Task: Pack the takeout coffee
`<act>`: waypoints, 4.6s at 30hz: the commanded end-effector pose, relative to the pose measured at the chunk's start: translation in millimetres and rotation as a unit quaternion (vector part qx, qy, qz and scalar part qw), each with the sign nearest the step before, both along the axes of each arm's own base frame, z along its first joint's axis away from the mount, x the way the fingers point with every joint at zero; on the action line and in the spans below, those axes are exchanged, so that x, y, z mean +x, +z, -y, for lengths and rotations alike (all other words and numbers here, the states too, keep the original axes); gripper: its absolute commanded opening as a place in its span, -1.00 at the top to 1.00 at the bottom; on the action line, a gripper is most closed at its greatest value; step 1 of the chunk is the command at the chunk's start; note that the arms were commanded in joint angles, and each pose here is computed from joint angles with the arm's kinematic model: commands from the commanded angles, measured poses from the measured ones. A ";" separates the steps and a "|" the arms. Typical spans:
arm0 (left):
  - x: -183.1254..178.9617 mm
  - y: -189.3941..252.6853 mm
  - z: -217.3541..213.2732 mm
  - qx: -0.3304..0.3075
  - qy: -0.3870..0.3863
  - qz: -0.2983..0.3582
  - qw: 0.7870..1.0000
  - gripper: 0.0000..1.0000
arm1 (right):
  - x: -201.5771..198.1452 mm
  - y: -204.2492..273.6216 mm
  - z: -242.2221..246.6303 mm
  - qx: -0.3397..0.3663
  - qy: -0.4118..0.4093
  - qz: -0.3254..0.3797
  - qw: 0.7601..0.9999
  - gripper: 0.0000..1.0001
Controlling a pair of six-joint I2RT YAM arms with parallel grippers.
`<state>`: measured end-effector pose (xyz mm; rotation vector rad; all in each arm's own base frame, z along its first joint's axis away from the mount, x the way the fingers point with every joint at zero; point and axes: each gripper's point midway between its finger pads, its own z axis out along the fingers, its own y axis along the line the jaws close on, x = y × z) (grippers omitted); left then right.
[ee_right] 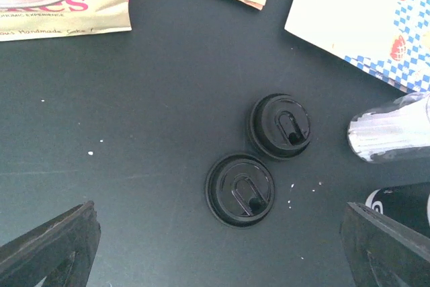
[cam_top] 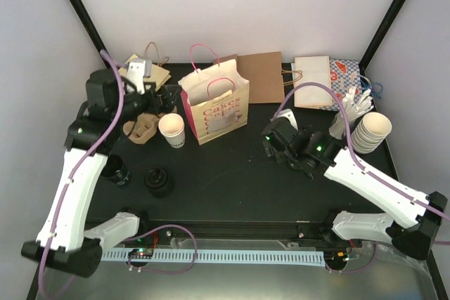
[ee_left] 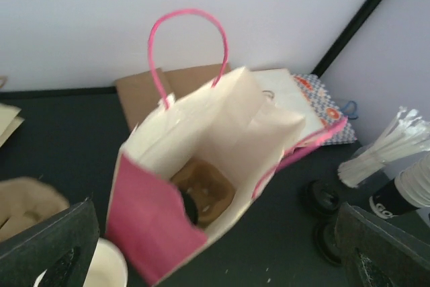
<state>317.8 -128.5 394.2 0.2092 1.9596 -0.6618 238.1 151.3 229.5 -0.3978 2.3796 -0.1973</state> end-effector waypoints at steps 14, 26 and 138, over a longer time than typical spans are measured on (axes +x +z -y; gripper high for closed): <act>-109.0 -142.1 -132.7 0.154 0.303 -0.242 0.909 -0.86 | -0.5 -26.2 -14.0 0.120 0.014 0.055 0.991 -1.00; -103.5 -201.8 -181.9 0.149 0.399 -0.316 0.848 -0.25 | -16.0 -52.1 -20.6 0.190 0.026 0.037 0.981 -1.00; -87.5 -241.8 -199.1 0.125 0.405 -0.426 0.799 0.94 | -13.4 -110.5 -0.2 0.200 -0.036 0.061 0.977 -1.00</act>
